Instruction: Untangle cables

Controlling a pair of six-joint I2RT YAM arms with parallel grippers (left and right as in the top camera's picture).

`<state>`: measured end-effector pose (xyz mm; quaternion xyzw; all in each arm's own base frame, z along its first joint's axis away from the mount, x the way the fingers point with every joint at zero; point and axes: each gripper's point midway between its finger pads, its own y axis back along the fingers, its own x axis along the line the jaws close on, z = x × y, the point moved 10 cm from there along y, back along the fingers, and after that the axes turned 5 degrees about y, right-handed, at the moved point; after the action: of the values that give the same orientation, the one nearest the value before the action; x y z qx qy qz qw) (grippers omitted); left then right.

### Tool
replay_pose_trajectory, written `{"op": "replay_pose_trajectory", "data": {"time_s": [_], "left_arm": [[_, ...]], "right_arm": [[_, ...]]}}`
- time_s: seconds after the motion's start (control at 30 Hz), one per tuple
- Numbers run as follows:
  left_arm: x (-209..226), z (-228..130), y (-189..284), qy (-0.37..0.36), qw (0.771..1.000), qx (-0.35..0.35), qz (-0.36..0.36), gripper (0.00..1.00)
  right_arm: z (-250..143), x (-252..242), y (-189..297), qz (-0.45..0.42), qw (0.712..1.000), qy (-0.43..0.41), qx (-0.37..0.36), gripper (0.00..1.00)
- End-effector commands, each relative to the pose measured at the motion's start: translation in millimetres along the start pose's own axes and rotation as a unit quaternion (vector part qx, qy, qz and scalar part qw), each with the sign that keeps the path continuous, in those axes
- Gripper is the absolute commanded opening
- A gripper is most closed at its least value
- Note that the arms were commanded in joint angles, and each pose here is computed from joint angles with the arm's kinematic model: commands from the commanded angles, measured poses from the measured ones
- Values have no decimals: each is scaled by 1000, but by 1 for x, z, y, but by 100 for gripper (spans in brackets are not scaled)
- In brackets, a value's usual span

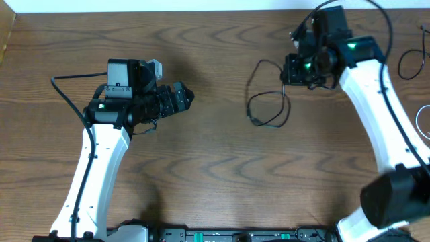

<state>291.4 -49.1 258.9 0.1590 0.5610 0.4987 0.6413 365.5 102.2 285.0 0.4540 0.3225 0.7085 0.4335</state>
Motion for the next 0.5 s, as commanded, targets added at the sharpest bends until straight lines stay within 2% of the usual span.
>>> {"op": "replay_pose_trajectory", "data": {"time_s": [0.0, 0.47], "left_arm": [[4, -1, -2, -1, 1000, 1, 9, 98], [4, -1, -2, -1, 1000, 1, 9, 98]], "right_arm": [[2, -1, 28, -5, 999, 10, -36, 1], [-9, -17, 43, -31, 999, -20, -18, 1]]}}
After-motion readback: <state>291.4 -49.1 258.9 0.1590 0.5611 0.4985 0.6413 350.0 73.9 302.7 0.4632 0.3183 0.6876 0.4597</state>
